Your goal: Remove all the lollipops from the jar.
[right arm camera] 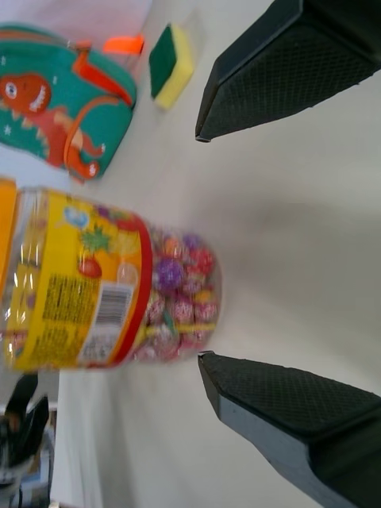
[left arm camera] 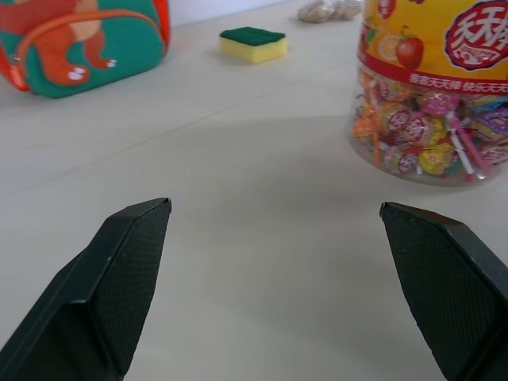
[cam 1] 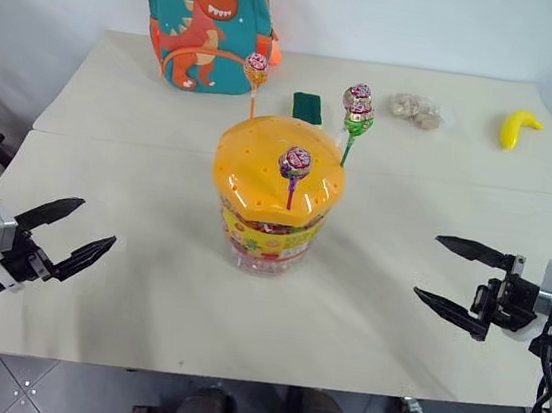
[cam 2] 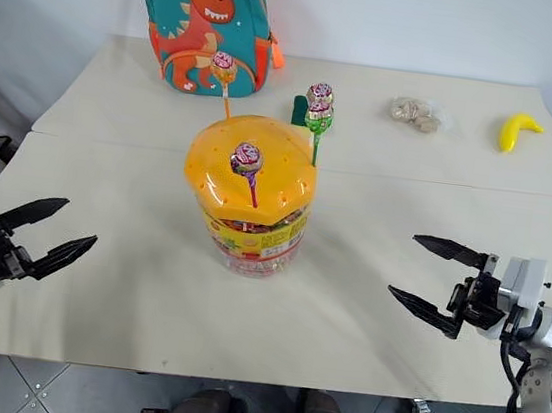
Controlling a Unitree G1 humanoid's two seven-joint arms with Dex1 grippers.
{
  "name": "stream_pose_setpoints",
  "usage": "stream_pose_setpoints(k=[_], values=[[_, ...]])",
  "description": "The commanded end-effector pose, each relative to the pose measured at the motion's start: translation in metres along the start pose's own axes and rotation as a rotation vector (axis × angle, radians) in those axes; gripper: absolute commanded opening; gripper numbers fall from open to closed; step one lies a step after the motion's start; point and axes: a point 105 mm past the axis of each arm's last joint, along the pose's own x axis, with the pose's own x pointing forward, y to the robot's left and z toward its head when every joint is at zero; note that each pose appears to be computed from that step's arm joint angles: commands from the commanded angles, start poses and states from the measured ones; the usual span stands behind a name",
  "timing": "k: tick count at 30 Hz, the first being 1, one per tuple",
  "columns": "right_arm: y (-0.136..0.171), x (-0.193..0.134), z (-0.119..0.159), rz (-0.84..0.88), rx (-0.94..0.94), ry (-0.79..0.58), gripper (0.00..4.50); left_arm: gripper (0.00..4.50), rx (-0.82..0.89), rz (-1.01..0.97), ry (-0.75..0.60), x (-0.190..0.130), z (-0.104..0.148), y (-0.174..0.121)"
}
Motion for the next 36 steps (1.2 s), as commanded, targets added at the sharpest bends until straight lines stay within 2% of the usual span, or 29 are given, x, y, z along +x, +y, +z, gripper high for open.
stream_pose_setpoints(k=[1,3,7,9,11,14,17,22,29,32,36], values=[[0.003,-0.003,0.002,0.021,-0.032,0.023,4.43,4.5,0.045,-0.006,0.022,0.0,0.003,0.0],[0.0,-0.005,0.006,0.005,-0.043,0.014,4.43,4.5,-0.003,0.0,0.004,0.001,0.005,0.003],[-0.016,0.0,0.043,-0.127,-0.01,-0.162,4.43,4.5,-0.15,-0.052,-0.164,0.011,0.036,0.003],[-0.024,0.004,0.073,-0.185,0.025,-0.278,4.43,4.5,-0.263,-0.168,-0.255,0.022,0.061,-0.007],[-0.025,0.007,0.093,-0.196,0.021,-0.334,4.43,4.5,-0.321,-0.275,-0.317,0.037,0.087,-0.016],[-0.018,0.01,0.104,-0.178,-0.004,-0.353,4.43,4.5,-0.304,-0.387,-0.356,0.063,0.117,-0.018],[-0.011,0.013,0.102,-0.157,-0.009,-0.336,4.43,4.5,-0.253,-0.474,-0.379,0.098,0.143,-0.017],[-0.007,0.019,0.096,-0.15,-0.009,-0.314,4.43,4.5,-0.222,-0.537,-0.308,0.154,0.154,-0.022],[-0.003,0.023,0.098,-0.173,-0.013,-0.325,4.43,4.5,-0.268,-0.685,-0.24,0.188,0.151,-0.046],[-0.001,0.028,0.1,-0.176,-0.012,-0.323,4.5,3.86,-0.288,-0.719,-0.276,0.196,0.16,-0.053],[0.002,0.036,0.104,-0.185,-0.012,-0.325,4.5,2.66,-0.286,-0.767,-0.272,0.2,0.163,-0.061]])
